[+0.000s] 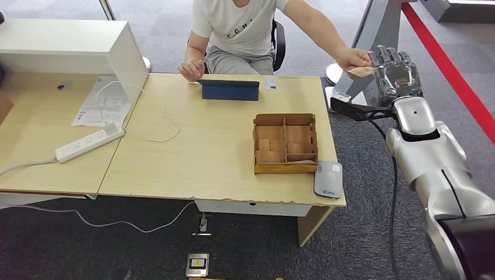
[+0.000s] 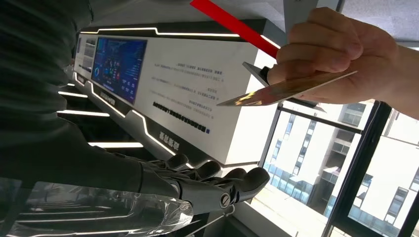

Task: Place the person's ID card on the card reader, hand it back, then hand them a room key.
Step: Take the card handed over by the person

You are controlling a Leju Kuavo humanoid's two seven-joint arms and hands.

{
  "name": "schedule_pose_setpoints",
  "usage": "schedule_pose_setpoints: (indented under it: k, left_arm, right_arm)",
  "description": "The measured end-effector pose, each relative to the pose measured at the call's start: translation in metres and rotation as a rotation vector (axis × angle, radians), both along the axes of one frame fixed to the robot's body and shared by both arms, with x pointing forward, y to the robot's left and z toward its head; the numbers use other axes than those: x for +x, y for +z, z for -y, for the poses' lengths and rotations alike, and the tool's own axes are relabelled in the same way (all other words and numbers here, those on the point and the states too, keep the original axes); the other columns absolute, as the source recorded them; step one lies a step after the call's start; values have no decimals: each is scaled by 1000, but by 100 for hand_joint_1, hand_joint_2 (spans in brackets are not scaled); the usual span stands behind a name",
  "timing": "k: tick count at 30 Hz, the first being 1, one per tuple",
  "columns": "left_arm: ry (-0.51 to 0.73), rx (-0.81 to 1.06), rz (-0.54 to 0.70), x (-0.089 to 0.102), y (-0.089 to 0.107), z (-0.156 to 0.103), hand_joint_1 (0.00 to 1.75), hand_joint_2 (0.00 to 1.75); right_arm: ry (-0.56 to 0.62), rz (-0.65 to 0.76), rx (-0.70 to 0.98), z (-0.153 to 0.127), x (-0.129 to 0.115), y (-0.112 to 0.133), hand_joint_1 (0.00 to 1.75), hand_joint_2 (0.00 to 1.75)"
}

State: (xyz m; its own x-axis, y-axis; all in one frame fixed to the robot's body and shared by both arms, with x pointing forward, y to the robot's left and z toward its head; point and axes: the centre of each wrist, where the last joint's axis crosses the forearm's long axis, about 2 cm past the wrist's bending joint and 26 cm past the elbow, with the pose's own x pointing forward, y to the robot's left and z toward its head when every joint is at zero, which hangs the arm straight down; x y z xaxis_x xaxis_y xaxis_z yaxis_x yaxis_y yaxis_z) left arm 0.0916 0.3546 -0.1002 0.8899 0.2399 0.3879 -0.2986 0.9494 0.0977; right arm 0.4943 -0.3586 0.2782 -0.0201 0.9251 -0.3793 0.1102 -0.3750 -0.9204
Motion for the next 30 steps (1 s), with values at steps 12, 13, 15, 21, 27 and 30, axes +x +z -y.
schedule_pose_setpoints:
  k: [12,13,15,21,27,30]
  left_arm:
    - [-13,-4,-23,-1,-1,5,0,0]
    - [-13,-5,-24,-1,-1,5,0,0]
    - [-13,-6,-26,-1,-1,6,0,0]
    - [-24,-13,-32,-1,-1,8,0,0]
    - [-34,-16,-35,-1,-1,9,0,0]
    - [-38,-17,-39,-1,-1,10,0,0]
  right_arm:
    - [-21,-22,-10,1,-3,-10,0,175]
    - [-21,-22,-12,1,-3,-10,0,175]
    - [-21,-22,-12,1,-3,-10,0,175]
    - [-27,-21,-2,2,-3,-11,0,175]
    - [-38,-32,56,3,-4,-14,0,175]
    - [-39,-32,64,3,-4,-14,0,175]
